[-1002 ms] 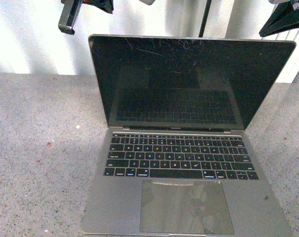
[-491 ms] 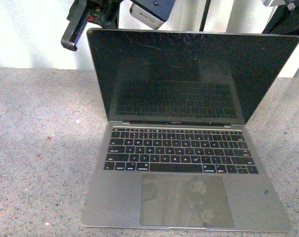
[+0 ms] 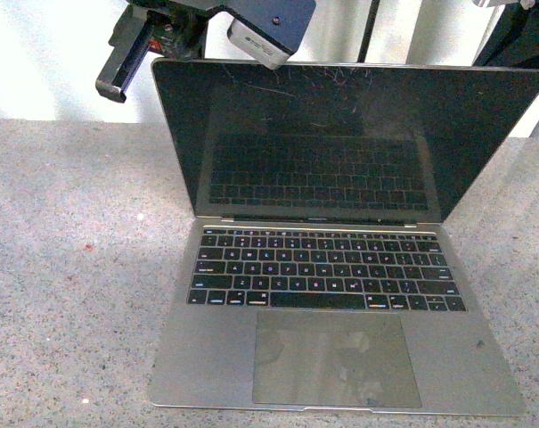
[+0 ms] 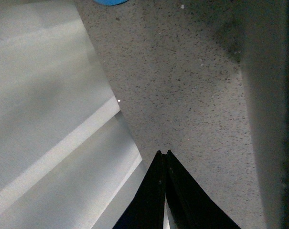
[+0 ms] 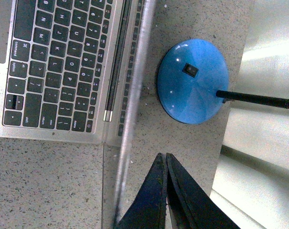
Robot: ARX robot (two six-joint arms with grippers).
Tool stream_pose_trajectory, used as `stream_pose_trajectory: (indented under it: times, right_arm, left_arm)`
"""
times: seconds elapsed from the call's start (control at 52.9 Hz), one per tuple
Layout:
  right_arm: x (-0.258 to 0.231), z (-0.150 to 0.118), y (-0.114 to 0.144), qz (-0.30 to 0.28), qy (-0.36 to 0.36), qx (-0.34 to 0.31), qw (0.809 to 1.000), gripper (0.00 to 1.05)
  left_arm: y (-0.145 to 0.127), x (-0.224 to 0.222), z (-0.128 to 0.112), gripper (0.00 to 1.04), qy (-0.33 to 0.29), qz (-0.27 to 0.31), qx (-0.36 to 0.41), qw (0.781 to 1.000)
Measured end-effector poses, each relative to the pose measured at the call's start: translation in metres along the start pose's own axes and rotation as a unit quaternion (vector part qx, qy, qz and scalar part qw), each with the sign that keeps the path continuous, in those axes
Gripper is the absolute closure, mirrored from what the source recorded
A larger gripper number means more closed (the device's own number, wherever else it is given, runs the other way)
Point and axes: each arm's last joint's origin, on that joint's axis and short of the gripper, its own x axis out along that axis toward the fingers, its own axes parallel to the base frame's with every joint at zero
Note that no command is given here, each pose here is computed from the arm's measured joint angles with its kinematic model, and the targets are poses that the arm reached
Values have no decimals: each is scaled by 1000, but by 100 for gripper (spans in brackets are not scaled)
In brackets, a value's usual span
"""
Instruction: Close laptop
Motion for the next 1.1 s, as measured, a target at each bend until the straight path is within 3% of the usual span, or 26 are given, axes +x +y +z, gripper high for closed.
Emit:
stream_pose_trajectory:
  times: [1.096]
  right_arm:
    - [8,22,45,63,-5,26,998,102]
  left_arm:
    - [-46,-15,17,101,-27,-65,-37,997]
